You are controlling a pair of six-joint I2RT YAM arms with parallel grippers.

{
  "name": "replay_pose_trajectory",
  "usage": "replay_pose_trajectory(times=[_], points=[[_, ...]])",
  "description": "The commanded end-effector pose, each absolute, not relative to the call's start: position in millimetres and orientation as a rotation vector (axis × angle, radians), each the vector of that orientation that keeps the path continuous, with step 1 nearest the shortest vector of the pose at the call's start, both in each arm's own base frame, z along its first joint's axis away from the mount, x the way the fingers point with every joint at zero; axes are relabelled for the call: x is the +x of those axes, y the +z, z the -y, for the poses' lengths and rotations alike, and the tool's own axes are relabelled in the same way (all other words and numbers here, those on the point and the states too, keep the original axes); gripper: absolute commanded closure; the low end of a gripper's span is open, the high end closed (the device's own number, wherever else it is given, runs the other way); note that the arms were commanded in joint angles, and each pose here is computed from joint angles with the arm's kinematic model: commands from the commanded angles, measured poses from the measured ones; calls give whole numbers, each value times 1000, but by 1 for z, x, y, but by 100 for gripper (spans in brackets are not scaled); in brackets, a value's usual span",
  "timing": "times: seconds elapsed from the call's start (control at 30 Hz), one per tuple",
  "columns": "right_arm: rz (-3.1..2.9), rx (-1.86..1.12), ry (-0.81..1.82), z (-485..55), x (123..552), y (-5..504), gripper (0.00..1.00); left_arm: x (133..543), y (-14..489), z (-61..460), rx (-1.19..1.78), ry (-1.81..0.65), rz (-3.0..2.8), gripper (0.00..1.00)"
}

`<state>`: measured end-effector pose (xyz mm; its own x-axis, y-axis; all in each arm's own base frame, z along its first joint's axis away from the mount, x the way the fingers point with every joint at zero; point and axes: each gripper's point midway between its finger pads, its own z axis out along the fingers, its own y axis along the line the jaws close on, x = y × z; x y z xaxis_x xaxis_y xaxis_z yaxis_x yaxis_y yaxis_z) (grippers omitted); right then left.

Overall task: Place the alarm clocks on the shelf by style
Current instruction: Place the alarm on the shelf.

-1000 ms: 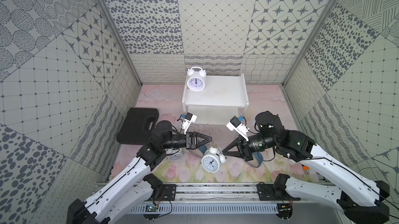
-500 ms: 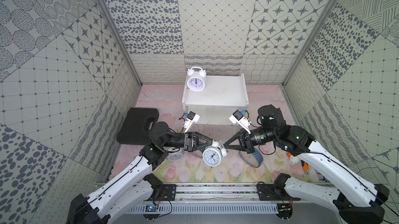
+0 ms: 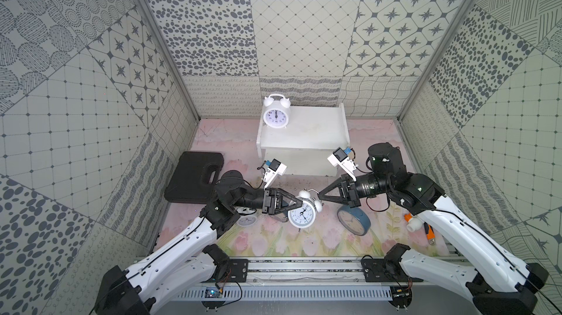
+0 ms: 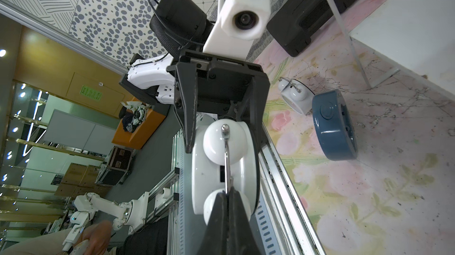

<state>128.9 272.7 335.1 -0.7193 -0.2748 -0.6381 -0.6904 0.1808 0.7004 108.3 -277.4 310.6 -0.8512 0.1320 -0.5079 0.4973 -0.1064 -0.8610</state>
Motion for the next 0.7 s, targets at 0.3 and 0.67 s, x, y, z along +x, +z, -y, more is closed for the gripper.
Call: replay_pose_trajectory(times=[0.3, 0.67], points=[[-1921, -867, 1454, -273, 150, 371, 98, 125, 305, 282, 671, -1928, -1873, 74], [-1782, -476, 1441, -250, 173, 387, 7, 171, 345, 274, 372, -1841, -1635, 83]])
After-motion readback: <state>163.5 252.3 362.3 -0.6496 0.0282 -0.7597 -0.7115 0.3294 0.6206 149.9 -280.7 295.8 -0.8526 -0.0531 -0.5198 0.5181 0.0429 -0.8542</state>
